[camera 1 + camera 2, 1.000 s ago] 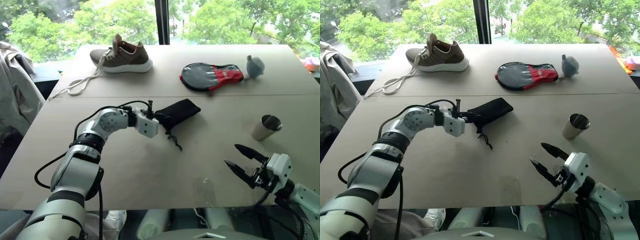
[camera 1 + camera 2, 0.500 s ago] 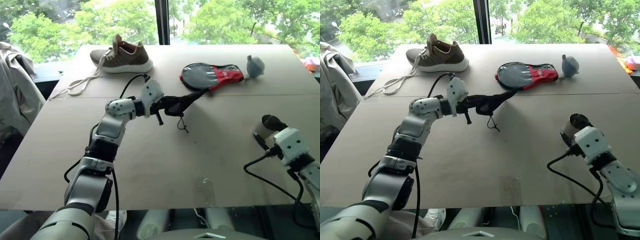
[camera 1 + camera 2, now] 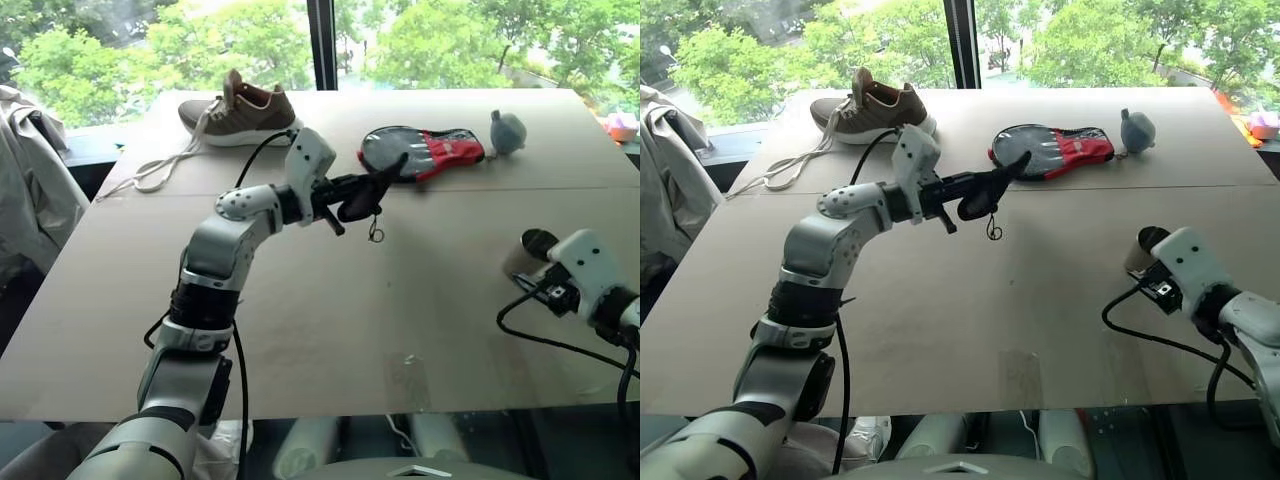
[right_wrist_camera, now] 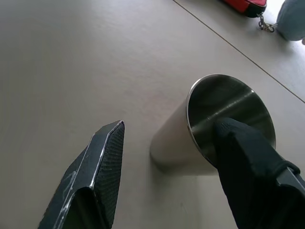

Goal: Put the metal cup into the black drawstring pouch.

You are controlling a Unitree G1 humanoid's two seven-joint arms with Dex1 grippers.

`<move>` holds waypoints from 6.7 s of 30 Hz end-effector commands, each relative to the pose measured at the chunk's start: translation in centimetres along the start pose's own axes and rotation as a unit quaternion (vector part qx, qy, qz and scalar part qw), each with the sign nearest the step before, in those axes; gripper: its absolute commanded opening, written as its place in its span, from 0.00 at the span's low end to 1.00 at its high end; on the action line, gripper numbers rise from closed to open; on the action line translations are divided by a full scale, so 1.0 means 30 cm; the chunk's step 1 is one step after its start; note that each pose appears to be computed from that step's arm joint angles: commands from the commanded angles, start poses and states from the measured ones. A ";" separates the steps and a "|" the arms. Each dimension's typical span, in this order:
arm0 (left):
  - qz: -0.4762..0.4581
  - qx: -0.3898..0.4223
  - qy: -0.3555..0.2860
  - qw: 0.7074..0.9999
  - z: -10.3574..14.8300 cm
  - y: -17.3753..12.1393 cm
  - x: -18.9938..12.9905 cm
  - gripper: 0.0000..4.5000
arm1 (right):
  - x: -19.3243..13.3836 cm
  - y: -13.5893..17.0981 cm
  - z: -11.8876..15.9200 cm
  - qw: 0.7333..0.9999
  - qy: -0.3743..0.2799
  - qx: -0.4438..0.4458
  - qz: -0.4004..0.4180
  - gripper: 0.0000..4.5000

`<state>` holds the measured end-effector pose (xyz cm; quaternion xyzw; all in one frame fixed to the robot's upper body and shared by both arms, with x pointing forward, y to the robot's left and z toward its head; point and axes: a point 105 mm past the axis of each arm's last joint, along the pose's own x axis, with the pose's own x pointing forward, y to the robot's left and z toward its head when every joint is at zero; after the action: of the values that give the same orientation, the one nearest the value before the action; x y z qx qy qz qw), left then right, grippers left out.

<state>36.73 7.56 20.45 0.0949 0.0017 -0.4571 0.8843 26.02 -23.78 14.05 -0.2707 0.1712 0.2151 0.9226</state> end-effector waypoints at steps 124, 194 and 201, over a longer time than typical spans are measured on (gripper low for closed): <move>-0.161 -0.541 -0.018 0.825 0.247 -0.087 0.112 0.00 | 0.272 0.242 0.471 0.924 -0.357 -0.126 0.049 0.01; -0.083 -0.547 -0.037 0.832 0.170 -0.010 0.100 0.00 | 0.127 0.154 0.506 0.935 -0.335 -0.039 0.109 0.81; -0.071 -0.539 -0.006 0.839 0.087 -0.028 0.088 0.00 | 0.135 0.120 0.529 0.939 -0.334 0.003 0.078 0.69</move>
<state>37.74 4.38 21.73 -0.4162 0.2658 -0.4312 0.7551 31.30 -10.79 21.75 -0.1653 -0.0962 0.3705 0.9089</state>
